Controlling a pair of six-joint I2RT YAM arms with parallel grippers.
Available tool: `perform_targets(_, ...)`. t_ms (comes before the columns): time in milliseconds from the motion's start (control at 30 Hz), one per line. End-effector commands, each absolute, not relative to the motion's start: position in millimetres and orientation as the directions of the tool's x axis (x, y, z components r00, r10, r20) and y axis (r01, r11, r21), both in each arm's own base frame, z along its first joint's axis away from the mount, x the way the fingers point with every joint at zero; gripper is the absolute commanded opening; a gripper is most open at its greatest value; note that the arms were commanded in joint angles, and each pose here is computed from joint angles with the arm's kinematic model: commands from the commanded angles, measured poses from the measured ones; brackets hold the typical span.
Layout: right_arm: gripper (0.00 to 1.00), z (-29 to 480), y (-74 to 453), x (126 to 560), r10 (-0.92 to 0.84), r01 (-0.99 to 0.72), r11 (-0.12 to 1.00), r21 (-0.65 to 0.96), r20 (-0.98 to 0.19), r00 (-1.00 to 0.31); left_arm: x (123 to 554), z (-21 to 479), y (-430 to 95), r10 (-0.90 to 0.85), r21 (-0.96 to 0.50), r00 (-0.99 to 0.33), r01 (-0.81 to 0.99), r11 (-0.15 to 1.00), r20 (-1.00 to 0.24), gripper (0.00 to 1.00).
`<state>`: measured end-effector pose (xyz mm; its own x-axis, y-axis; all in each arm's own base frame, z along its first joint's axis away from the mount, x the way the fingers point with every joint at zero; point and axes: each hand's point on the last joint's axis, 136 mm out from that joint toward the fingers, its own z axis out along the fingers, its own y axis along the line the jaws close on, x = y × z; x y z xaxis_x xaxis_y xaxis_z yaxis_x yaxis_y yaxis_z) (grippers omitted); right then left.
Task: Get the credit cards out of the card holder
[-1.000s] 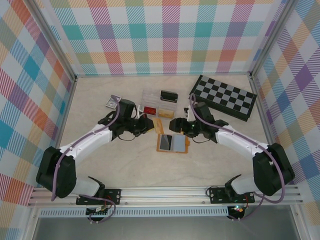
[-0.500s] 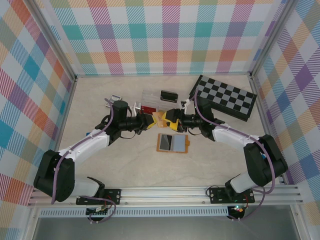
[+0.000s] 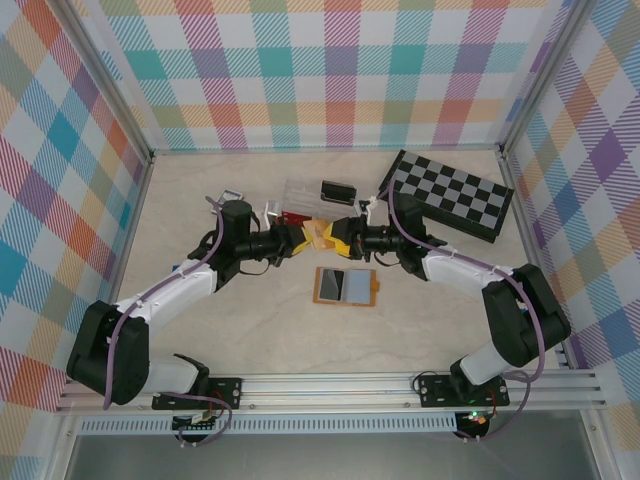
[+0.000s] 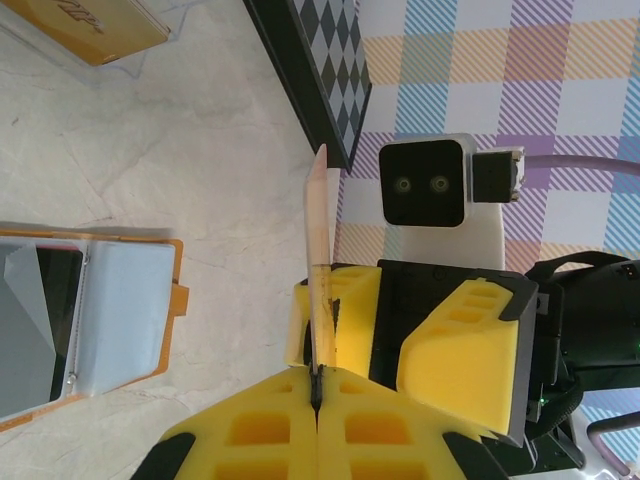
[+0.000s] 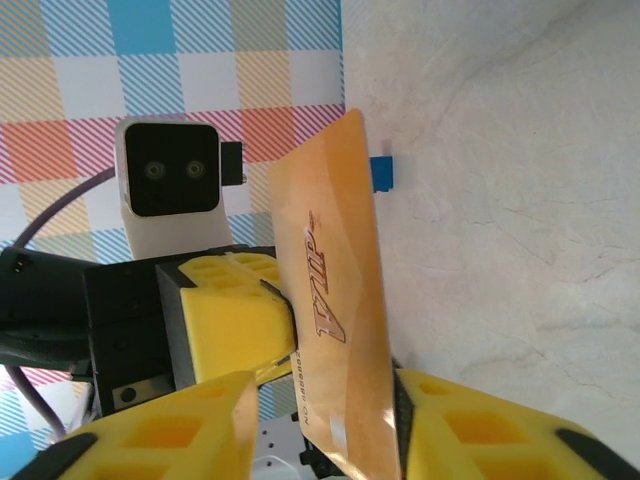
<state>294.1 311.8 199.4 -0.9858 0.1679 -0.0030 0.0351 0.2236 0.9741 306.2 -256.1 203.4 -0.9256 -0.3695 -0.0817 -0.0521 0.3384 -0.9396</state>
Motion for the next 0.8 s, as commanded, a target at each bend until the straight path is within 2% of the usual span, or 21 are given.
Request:
perform_targets(0,0.33,225.2,316.4,297.4,0.148,-0.039,0.169,0.985,-0.065,-0.987,304.8,209.9,-250.8,-0.375,-0.949,-0.923,-0.039,0.312,-0.086,0.00)
perform_targets(167,0.23,221.2,315.7,299.6,0.157,-0.039,0.189,0.981,-0.069,-0.985,303.1,205.7,-249.6,-0.375,-0.947,-0.924,-0.048,0.316,-0.078,0.00)
perform_targets(300,0.11,214.7,314.3,301.6,0.161,-0.056,0.220,0.974,-0.093,-0.983,301.1,203.4,-247.2,-0.377,-0.941,-0.923,-0.054,0.335,-0.081,0.00)
perform_targets(333,0.07,213.5,314.0,301.8,0.160,-0.066,0.233,0.970,-0.106,-0.981,300.9,201.7,-245.5,-0.380,-0.935,-0.921,-0.058,0.350,-0.085,0.03)
perform_targets(400,0.00,210.4,312.6,302.6,0.152,-0.100,0.269,0.958,-0.145,-0.978,299.0,193.9,-241.0,-0.387,-0.915,-0.919,-0.084,0.394,-0.082,0.15)
perform_targets(467,0.00,206.3,309.1,304.2,0.144,-0.141,0.328,0.934,-0.197,-0.970,297.3,185.1,-233.3,-0.398,-0.884,-0.914,-0.116,0.453,-0.084,0.31)
perform_targets(533,0.00,197.0,300.8,306.2,0.126,-0.184,0.433,0.883,-0.262,-0.957,292.2,167.4,-218.3,-0.416,-0.815,-0.905,-0.178,0.551,-0.084,0.50)
perform_targets(600,0.00,192.0,291.1,310.3,0.095,-0.246,0.530,0.812,-0.345,-0.934,284.3,149.7,-203.2,-0.418,-0.742,-0.904,-0.222,0.632,-0.086,0.63)
perform_targets(700,0.00,186.5,277.2,319.6,0.005,-0.362,0.648,0.670,-0.479,-0.878,275.2,129.0,-178.4,-0.423,-0.629,-0.899,-0.264,0.731,-0.115,0.77)
perform_targets(767,0.00,182.0,268.6,327.7,-0.076,-0.430,0.708,0.560,-0.545,-0.835,271.1,119.8,-162.7,-0.427,-0.564,-0.893,-0.282,0.776,-0.140,0.83)
